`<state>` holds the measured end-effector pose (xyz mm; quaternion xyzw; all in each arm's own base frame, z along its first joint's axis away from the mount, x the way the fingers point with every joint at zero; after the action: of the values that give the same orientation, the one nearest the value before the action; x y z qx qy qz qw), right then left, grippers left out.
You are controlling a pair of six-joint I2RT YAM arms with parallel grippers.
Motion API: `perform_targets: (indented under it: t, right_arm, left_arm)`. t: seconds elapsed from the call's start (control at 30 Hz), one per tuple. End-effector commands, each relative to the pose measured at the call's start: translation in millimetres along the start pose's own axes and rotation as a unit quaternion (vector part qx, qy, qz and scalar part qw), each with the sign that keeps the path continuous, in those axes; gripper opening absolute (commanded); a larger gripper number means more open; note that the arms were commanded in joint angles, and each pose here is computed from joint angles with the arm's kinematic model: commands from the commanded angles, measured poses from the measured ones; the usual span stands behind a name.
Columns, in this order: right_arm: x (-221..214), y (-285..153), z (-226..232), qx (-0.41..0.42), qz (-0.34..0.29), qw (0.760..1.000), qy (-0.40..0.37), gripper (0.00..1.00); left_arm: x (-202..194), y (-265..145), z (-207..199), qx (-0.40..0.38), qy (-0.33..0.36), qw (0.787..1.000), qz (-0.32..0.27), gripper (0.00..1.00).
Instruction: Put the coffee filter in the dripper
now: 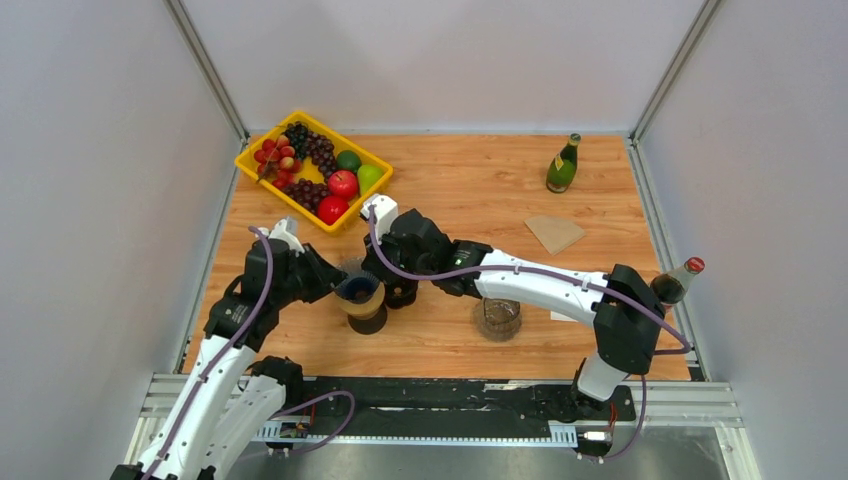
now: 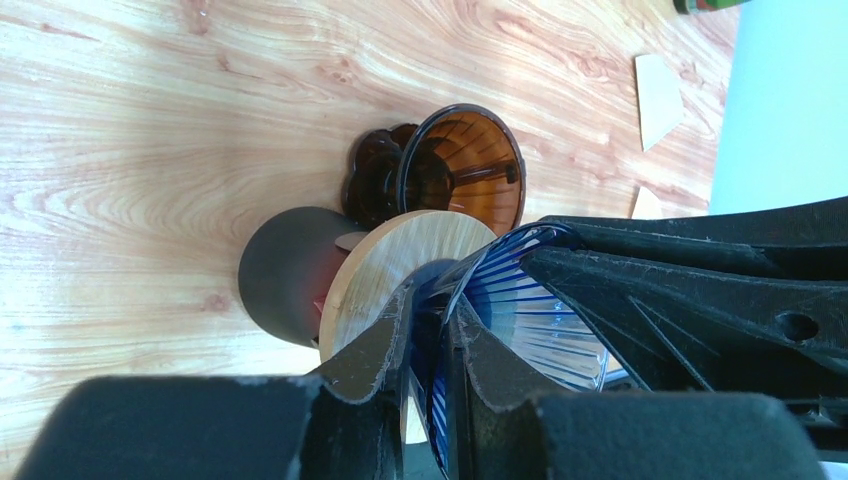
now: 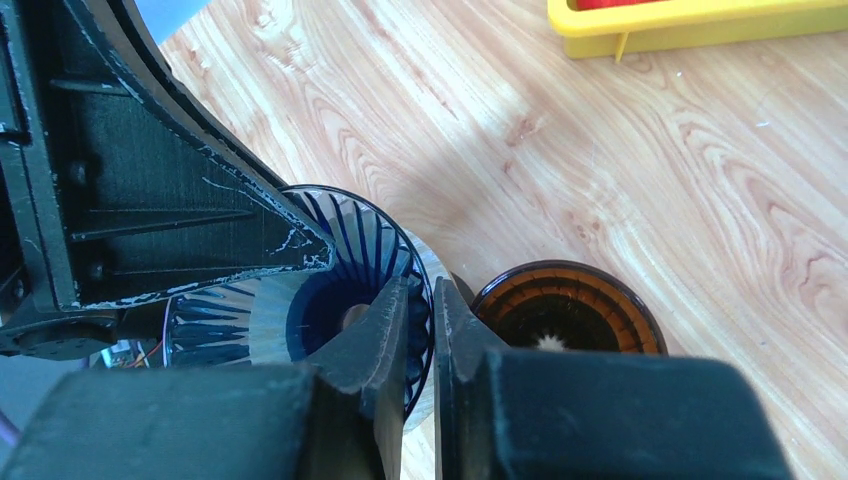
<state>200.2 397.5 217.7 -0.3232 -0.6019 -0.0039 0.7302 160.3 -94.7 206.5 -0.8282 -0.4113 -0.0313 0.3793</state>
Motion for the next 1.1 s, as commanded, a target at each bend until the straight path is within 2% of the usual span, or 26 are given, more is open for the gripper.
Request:
perform_targets:
  t: [0.0,0.3,0.5,0.7,0.87,1.07]
  right_arm:
    - [-113,-8,9,0.016,0.212,0.975,-0.064,0.00]
    - [-111,-10,12,0.016,0.208,0.976,-0.061,0.00]
    - [-89,-11,17,0.026,0.181,0.982,-0.052,0.01]
    - [-65,-11,19,0.021,0.151,0.987,-0.040,0.09]
    - [-47,-10,22,0.025,0.129,0.991,-0.029,0.14]
    - [-35,-8,24,0.027,0.116,0.993,-0.019,0.19]
  left_arm:
    - [-30,6,76,0.193,-0.044,0.980,0.028,0.00]
    - [-33,11,75,0.188,-0.042,0.981,0.035,0.00]
    - [-22,4,52,0.131,-0.023,0.991,0.024,0.04]
    - [-13,3,27,0.069,-0.002,0.997,0.021,0.11]
    - [-4,-3,15,0.053,0.015,0.998,0.007,0.24]
    - [-1,-5,6,0.029,0.029,0.999,0.007,0.29]
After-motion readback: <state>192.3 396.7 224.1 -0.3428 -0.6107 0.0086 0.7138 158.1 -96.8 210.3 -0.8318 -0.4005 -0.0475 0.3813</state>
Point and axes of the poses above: each gripper's point midway between its finger pads, its own y axis out along the fingers, its own z axis along the line the jaws close on, x = y × z, the point moved 6 cm from there along -y, back along the fingers, and after that the axes turned 12 degrees about -y, right-handed, at the moved point
